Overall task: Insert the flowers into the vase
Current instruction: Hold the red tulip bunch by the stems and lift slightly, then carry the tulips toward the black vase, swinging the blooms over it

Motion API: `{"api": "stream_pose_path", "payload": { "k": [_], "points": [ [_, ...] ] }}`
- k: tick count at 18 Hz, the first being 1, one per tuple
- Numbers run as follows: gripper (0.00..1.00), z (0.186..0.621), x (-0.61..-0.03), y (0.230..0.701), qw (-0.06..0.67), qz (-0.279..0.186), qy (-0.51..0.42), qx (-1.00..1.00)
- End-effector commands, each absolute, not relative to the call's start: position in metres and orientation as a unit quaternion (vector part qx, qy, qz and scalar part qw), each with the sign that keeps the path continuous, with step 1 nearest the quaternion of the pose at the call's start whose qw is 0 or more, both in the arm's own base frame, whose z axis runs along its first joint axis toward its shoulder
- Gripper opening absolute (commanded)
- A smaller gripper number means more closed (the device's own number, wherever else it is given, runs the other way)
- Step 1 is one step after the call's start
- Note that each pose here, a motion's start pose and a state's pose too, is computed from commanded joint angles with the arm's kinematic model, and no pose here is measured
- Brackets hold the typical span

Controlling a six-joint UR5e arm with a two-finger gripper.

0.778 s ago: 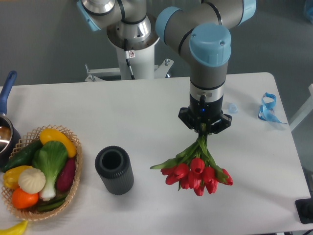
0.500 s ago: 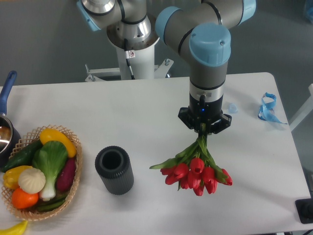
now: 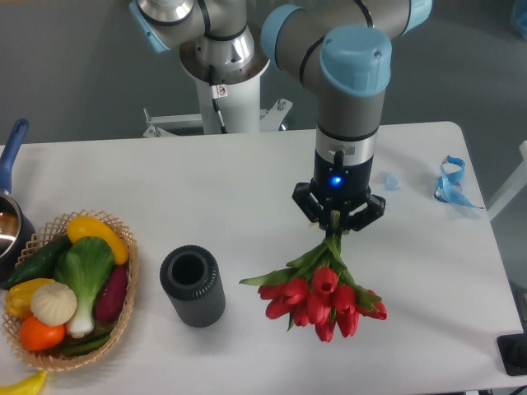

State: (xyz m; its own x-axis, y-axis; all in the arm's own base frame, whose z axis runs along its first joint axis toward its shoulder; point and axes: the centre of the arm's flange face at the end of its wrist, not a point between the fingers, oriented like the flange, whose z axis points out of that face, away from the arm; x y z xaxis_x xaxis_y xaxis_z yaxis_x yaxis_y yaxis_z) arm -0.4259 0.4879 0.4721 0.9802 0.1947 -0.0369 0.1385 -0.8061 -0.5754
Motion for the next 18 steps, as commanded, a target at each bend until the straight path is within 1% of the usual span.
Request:
{"api": "stream_pose_path", "payload": {
  "k": [2,4,9,12,15,18],
  "points": [
    [0.0,0.488,-0.422,0.495,0.356,0.041,-0.099,-0.928],
    [0.0,0.496,-0.415,0.502,0.393,0.023,-0.096,-0.914],
    [0.0,0.506,-0.4,0.517,0.465,-0.042,-0.051,-0.883],
    [0.0,0.506,-0.394,0.524,0.482,-0.042,-0.033,-0.874],
    [0.0,0.504,-0.39,0.534,0.515,-0.042,-0.002,-0.856],
    [0.0,0.505,-0.382,0.542,0.522,-0.041,0.012,-0.852]
  ]
}}
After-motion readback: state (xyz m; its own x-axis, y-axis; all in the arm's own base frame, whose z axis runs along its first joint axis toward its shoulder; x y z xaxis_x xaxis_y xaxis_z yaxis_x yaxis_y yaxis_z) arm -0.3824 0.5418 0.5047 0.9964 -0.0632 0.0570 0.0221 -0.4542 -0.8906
